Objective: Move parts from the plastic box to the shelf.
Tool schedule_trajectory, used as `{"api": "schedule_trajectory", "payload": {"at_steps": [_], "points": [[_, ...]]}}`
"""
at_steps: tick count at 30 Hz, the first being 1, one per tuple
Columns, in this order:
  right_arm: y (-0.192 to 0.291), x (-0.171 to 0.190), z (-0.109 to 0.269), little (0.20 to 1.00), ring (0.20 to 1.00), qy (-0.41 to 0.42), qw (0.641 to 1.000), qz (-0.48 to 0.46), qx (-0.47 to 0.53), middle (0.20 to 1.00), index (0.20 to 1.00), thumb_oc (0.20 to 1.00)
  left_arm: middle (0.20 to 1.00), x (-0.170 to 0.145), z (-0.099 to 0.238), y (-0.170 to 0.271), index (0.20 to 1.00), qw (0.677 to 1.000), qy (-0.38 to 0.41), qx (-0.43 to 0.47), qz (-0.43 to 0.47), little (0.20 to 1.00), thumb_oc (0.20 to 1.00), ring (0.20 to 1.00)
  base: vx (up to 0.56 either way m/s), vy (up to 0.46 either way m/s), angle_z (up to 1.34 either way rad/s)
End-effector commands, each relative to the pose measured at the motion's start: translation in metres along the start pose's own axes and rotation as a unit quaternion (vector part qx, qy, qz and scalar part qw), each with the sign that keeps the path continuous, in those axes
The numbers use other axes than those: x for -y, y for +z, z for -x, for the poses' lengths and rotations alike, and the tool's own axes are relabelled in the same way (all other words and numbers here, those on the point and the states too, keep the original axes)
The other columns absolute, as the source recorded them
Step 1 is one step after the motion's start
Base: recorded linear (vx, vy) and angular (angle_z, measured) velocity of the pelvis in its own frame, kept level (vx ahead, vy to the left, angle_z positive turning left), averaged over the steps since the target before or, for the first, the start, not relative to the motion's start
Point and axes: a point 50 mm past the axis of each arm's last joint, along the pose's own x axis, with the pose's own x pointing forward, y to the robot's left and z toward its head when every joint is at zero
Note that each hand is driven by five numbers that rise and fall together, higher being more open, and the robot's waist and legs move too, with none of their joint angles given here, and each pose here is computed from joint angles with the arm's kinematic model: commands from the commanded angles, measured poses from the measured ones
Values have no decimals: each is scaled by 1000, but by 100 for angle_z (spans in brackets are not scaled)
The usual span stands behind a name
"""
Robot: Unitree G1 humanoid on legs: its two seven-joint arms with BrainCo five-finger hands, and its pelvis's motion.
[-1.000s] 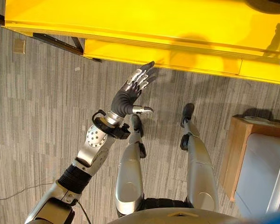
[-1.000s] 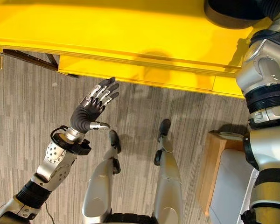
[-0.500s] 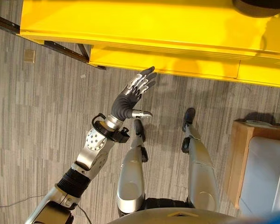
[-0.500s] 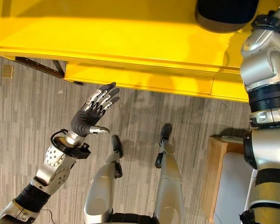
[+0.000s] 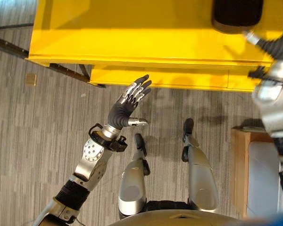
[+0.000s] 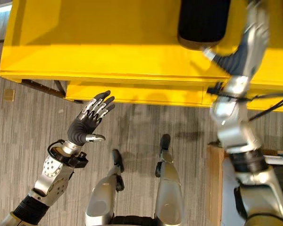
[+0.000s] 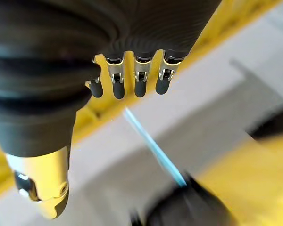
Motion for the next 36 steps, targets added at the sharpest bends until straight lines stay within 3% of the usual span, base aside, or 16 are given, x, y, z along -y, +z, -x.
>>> {"api": "schedule_trajectory", "payload": {"at_steps": [1,5,13,19,25,31,36], "points": [[33,4,-13,1000,1000,10,993,-13,118,1000,1000,1000,1000,3,-18,17,1000,998,32,59,-3,1000,1000,1000,25,131,-19],[50,-10,32,1000,1000,120,976,-97,155,1000,1000,1000,1000,-10,-39,8,1000,994,91,62,-15,1000,1000,1000,33,126,-22],[49,-26,73,1000,1000,218,956,-142,139,1000,1000,1000,1000,-4,-38,-6,1000,991,117,48,-35,1000,1000,1000,15,69,-22],[17,-50,110,1000,1000,299,933,-197,-17,1000,1000,1000,1000,-2,-12,-10,1000,990,132,44,-38,1000,1000,1000,-32,75,4],[-10,-35,153,1000,1000,267,923,-231,-155,1000,1000,1000,1000,-5,43,7,1000,984,169,37,-53,1000,1000,1000,-61,160,18],[-27,-22,176,1000,1000,224,914,-225,-253,1000,1000,1000,1000,-13,70,21,1000,965,239,53,-90,1000,1000,1000,-49,230,13],[-40,-20,209,1000,1000,196,890,-209,-353,1000,1000,1000,1000,-4,68,28,1000,975,169,58,-134,1000,1000,1000,-4,174,18]]}}
